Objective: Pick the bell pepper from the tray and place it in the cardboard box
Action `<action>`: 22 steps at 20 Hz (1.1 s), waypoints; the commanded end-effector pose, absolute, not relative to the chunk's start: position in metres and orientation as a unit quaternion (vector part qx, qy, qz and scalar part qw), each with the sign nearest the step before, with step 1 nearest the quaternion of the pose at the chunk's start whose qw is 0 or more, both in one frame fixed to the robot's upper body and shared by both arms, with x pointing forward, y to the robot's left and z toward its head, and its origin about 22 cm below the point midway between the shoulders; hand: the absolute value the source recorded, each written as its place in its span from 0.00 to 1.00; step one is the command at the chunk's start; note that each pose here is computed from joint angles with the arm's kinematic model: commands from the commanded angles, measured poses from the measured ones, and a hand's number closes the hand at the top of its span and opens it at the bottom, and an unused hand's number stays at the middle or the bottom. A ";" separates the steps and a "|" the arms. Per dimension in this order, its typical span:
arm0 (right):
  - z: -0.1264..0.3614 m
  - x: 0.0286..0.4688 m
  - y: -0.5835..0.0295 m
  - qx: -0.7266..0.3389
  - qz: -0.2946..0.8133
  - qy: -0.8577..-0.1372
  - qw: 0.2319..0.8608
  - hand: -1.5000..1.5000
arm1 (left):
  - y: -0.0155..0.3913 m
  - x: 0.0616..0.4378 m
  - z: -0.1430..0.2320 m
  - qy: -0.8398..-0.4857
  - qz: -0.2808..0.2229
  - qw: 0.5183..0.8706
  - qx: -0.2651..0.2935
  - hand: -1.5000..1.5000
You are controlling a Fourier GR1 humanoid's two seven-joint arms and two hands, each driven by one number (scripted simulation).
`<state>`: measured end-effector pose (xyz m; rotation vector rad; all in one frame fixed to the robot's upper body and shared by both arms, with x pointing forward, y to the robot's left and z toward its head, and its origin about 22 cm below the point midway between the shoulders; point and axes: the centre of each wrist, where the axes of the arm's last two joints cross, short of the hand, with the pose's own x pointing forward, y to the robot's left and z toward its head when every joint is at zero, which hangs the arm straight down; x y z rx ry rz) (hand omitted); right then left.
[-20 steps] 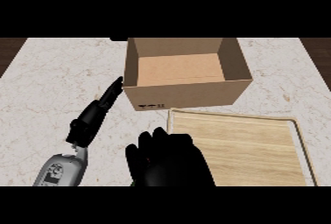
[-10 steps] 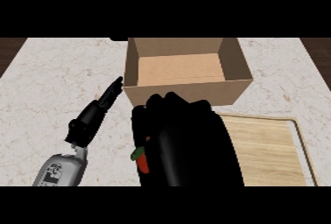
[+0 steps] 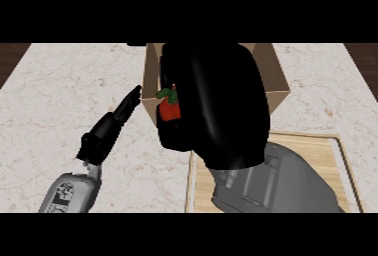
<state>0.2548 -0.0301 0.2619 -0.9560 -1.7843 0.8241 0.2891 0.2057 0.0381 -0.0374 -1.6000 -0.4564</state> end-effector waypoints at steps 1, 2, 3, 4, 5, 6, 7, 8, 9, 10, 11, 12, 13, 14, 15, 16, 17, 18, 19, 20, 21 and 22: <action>0.254 0.288 -0.039 -0.388 0.312 -0.724 0.478 1.00 | 0.189 0.288 0.065 -0.713 -0.201 0.672 -0.018 0.50; 0.268 0.295 -0.021 -0.388 0.309 -0.718 0.489 1.00 | 0.207 0.283 0.039 -0.709 -0.210 0.672 -0.022 0.50; 0.280 0.297 -0.026 -0.392 0.308 -0.715 0.490 1.00 | 0.206 0.288 0.038 -0.712 -0.200 0.673 -0.021 0.50; 0.247 0.312 -0.032 -0.403 0.311 -0.708 0.489 1.00 | 0.195 0.295 0.047 -0.710 -0.198 0.675 -0.019 0.50; 0.265 0.325 -0.031 -0.400 0.310 -0.707 0.493 1.00 | 0.206 0.273 0.041 -0.713 -0.203 0.671 -0.024 0.50; 0.259 0.326 -0.046 -0.411 0.316 -0.700 0.492 1.00 | 0.218 0.279 0.029 -0.713 -0.205 0.671 -0.017 0.50; 0.245 0.341 -0.028 -0.433 0.316 -0.692 0.484 1.00 | 0.196 0.293 0.047 -0.714 -0.203 0.670 -0.017 0.50; 0.272 0.351 -0.038 -0.434 0.303 -0.694 0.488 1.00 | 0.199 0.273 0.043 -0.716 -0.205 0.667 -0.026 0.50; 0.254 0.341 -0.030 -0.432 0.322 -0.695 0.477 1.00 | 0.191 0.280 0.056 -0.709 -0.202 0.676 -0.017 0.50; 0.241 0.349 -0.019 -0.435 0.332 -0.688 0.478 1.00 | 0.200 0.290 0.040 -0.706 -0.206 0.677 -0.028 0.50; 0.261 0.360 -0.041 -0.437 0.333 -0.678 0.489 1.00 | 0.196 0.273 0.037 -0.715 -0.211 0.666 -0.015 0.50; 0.225 0.366 -0.041 -0.442 0.343 -0.675 0.481 1.00 | 0.199 0.301 0.052 -0.712 -0.202 0.672 -0.026 0.50; 0.234 0.369 -0.036 -0.447 0.345 -0.673 0.477 1.00 | 0.195 0.285 0.048 -0.714 -0.196 0.672 -0.024 0.50; 0.226 0.375 -0.029 -0.445 0.354 -0.672 0.475 1.00 | 0.212 0.284 0.045 -0.714 -0.205 0.669 -0.021 0.50; 0.231 0.377 -0.033 -0.448 0.358 -0.667 0.476 1.00 | 0.204 0.297 0.048 -0.719 -0.202 0.665 -0.018 0.50; 0.204 0.390 -0.034 -0.451 0.359 -0.659 0.483 1.00 | 0.212 0.293 0.045 -0.715 -0.202 0.669 -0.018 0.50; 0.199 0.397 -0.030 -0.456 0.356 -0.658 0.482 1.00 | 0.195 0.290 0.044 -0.718 -0.207 0.664 -0.020 0.50; 0.213 0.398 -0.026 -0.461 0.358 -0.648 0.489 1.00 | 0.213 0.281 0.040 -0.711 -0.205 0.672 -0.019 0.50; 0.195 0.412 -0.049 -0.449 0.349 -0.660 0.491 1.00 | 0.198 0.283 0.036 -0.706 -0.210 0.676 -0.023 0.50; 0.164 0.405 -0.041 -0.453 0.368 -0.642 0.497 1.00 | 0.205 0.280 0.040 -0.709 -0.208 0.673 -0.019 0.50; 0.173 0.419 -0.041 -0.447 0.364 -0.632 0.518 1.00 | 0.198 0.289 0.042 -0.713 -0.213 0.667 -0.021 0.50; 0.160 0.417 -0.048 -0.423 0.346 -0.637 0.544 1.00 | 0.191 0.285 0.050 -0.714 -0.207 0.668 -0.024 0.50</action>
